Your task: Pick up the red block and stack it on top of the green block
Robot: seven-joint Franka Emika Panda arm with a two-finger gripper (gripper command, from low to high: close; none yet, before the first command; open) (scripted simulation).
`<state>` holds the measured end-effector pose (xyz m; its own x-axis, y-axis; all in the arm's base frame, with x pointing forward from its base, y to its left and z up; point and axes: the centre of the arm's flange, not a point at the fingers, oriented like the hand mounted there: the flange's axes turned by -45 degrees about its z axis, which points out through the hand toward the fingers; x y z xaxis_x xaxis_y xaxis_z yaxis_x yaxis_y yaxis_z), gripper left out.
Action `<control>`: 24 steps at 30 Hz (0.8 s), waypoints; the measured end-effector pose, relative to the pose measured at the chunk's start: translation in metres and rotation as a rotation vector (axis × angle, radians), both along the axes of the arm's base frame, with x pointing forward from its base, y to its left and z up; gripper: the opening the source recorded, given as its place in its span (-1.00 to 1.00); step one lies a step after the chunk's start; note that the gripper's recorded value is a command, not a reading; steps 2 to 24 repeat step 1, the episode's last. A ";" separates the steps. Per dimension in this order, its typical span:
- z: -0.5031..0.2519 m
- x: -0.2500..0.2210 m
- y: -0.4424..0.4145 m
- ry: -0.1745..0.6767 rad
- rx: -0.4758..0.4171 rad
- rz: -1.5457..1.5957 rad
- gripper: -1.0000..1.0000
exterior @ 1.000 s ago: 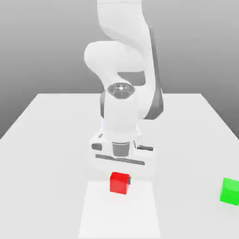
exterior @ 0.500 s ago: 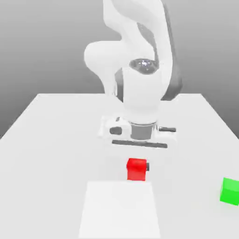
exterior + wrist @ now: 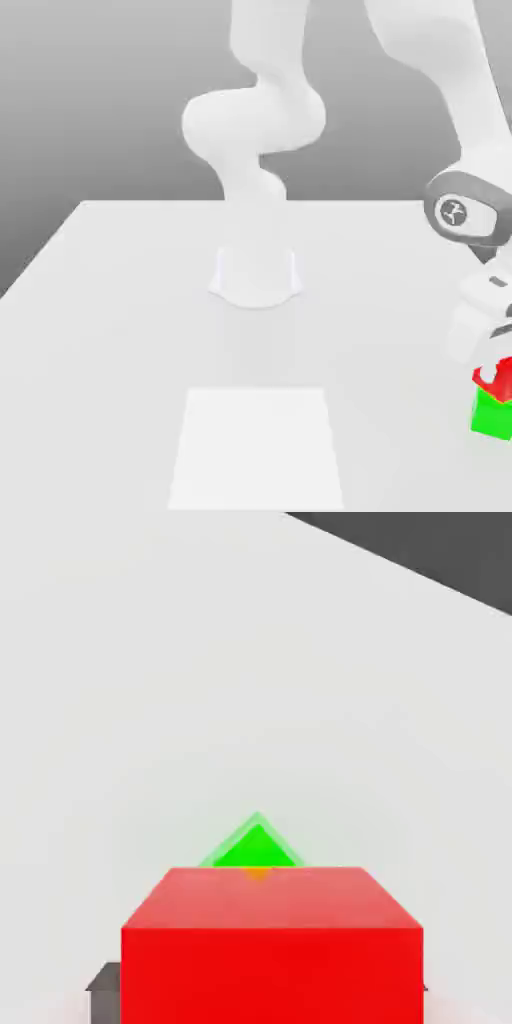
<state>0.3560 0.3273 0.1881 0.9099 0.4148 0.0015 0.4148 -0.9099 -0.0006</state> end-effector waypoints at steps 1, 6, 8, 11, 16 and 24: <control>0.000 0.000 0.000 0.000 0.000 0.000 1.00; 0.000 0.000 0.000 0.000 0.000 0.000 1.00; 0.000 0.000 0.000 0.000 0.000 0.000 1.00; 0.000 0.000 0.000 0.000 0.000 0.000 1.00; 0.000 0.000 0.000 0.000 0.000 0.000 1.00; 0.000 0.000 0.000 0.000 0.000 0.000 1.00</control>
